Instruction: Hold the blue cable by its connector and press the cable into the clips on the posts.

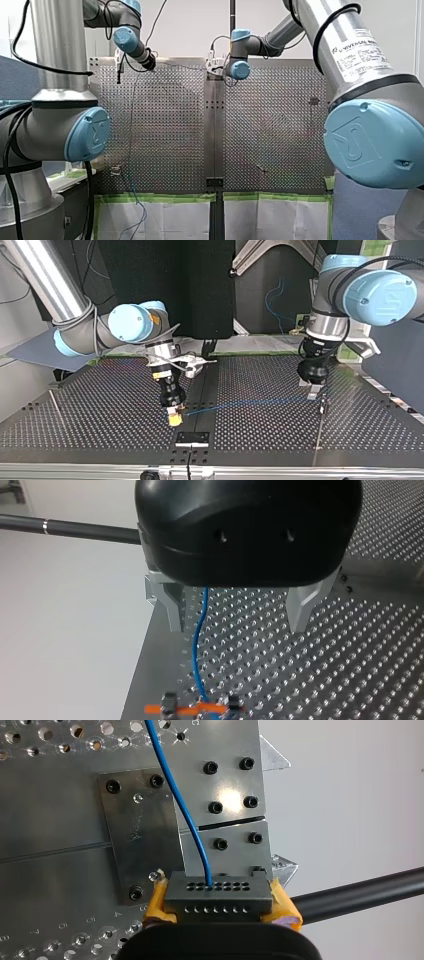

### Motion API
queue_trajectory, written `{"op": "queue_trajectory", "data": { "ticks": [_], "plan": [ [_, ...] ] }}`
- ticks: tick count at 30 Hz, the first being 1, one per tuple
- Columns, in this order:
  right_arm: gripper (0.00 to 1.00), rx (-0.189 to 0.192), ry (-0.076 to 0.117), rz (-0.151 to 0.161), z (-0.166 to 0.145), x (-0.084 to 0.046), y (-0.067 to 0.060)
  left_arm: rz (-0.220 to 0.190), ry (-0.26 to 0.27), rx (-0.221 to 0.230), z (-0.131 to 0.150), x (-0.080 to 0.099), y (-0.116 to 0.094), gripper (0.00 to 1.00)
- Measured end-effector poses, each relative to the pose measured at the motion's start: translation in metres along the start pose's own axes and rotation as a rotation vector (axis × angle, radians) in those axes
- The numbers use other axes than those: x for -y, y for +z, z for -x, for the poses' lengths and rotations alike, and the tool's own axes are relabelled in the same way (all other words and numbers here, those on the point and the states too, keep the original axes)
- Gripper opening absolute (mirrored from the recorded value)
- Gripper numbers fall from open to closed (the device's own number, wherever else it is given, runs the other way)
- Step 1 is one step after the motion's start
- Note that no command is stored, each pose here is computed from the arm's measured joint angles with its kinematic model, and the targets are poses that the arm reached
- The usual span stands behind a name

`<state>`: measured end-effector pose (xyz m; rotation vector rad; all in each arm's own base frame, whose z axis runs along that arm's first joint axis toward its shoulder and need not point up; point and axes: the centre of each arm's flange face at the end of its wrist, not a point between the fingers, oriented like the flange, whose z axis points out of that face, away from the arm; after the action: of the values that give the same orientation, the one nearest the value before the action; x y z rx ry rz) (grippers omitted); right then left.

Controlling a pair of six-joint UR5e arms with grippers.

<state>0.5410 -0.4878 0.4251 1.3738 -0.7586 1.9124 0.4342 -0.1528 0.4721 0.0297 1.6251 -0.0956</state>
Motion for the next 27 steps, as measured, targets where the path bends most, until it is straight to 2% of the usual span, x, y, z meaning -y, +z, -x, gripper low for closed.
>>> {"op": "queue_trajectory", "data": {
  "ticks": [4, 11, 14, 21, 27],
  "plan": [
    [0.00, 0.000, 0.000, 0.001, 0.000, -0.001, 0.000, 0.017, 0.030, 0.020, 0.004, -0.002, 0.010, 1.00],
    [0.00, 0.000, -0.001, 0.001, 0.001, -0.001, 0.000, 0.040, 0.062, 0.021, -0.001, -0.002, 0.027, 1.00],
    [0.00, 0.001, -0.001, 0.001, 0.001, -0.001, 0.000, 0.048, 0.060, 0.033, -0.003, -0.001, 0.033, 1.00],
    [0.00, 0.001, -0.001, 0.000, 0.001, 0.000, 0.000, 0.053, 0.033, 0.095, 0.003, 0.003, 0.045, 1.00],
    [0.00, 0.003, -0.001, -0.002, 0.002, 0.001, 0.000, 0.061, 0.030, 0.095, -0.007, 0.006, 0.059, 1.00]
  ]
}}
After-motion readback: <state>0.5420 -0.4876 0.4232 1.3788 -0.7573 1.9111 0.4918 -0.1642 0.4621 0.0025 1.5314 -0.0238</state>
